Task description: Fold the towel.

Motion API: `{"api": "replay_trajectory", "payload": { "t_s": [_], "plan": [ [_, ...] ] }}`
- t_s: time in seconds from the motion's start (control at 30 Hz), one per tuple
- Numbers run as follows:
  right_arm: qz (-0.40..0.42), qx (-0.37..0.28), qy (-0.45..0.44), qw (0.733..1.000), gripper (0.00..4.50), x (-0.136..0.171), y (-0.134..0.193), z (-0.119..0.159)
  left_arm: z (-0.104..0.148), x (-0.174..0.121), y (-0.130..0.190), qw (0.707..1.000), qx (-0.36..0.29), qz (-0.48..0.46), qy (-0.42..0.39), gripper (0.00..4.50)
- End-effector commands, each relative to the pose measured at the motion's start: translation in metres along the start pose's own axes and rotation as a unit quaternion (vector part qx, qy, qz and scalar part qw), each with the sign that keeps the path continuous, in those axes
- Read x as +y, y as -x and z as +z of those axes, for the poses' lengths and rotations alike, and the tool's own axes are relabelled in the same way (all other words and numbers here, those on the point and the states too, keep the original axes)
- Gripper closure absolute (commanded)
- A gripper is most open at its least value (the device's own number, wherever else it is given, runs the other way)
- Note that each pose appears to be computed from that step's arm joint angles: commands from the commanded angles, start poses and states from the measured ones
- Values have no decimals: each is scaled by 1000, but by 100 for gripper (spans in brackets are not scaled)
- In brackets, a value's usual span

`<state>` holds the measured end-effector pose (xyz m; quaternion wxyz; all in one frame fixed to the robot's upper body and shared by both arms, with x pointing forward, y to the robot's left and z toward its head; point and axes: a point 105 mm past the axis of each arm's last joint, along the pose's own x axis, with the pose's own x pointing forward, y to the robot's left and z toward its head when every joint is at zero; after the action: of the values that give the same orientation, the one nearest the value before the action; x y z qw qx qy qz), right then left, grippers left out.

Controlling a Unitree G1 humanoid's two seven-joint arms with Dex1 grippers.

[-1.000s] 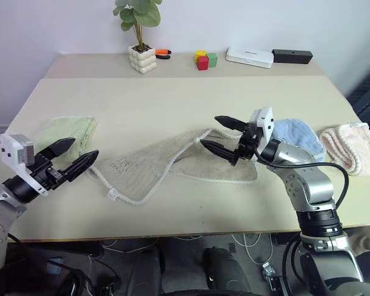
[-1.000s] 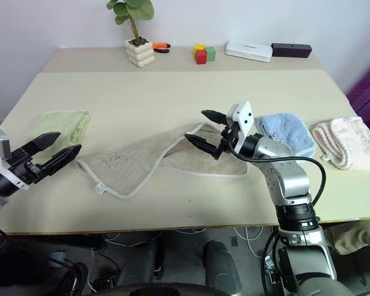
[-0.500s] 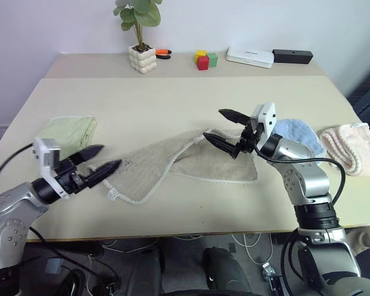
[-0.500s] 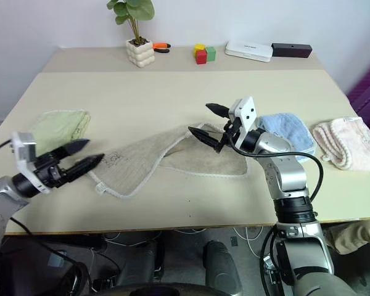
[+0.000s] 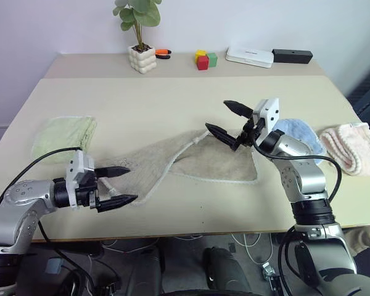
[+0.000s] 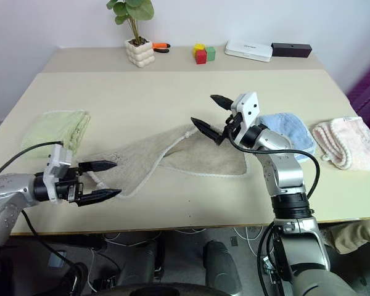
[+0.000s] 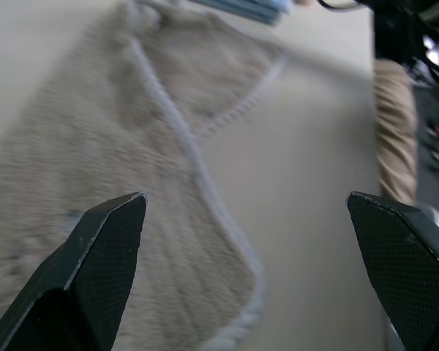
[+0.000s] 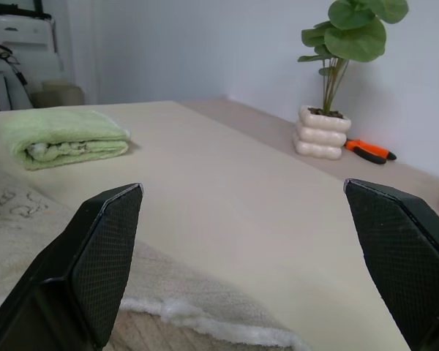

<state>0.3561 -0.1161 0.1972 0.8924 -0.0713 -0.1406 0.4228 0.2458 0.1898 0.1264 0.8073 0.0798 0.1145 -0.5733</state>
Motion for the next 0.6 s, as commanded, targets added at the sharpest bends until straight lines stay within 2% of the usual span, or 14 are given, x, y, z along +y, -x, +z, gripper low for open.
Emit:
{"api": "replay_trajectory", "payload": {
  "t_s": [0.03, 0.23, 0.37, 0.53, 0.6],
  "plan": [
    [-7, -26, 23, 999, 0, 1, 2, 15, -1, -6, -13, 998, 20, -39, -41, 2],
    [-34, -27, 25, 999, 0, -6, 12, 15, -18, 8, -18, 986, 81, -27, -143, 2],
    [-33, -27, 24, 999, 0, -2, 12, 15, -27, 4, -21, 986, 84, -43, -140, 2],
    [-35, -26, 24, 999, 0, -2, 13, 16, -48, 3, -17, 980, 118, -53, -149, 2],
    [-35, -26, 25, 999, 0, -2, 14, 16, -55, 7, -16, 978, 136, -45, -151, 56]
  ]
}}
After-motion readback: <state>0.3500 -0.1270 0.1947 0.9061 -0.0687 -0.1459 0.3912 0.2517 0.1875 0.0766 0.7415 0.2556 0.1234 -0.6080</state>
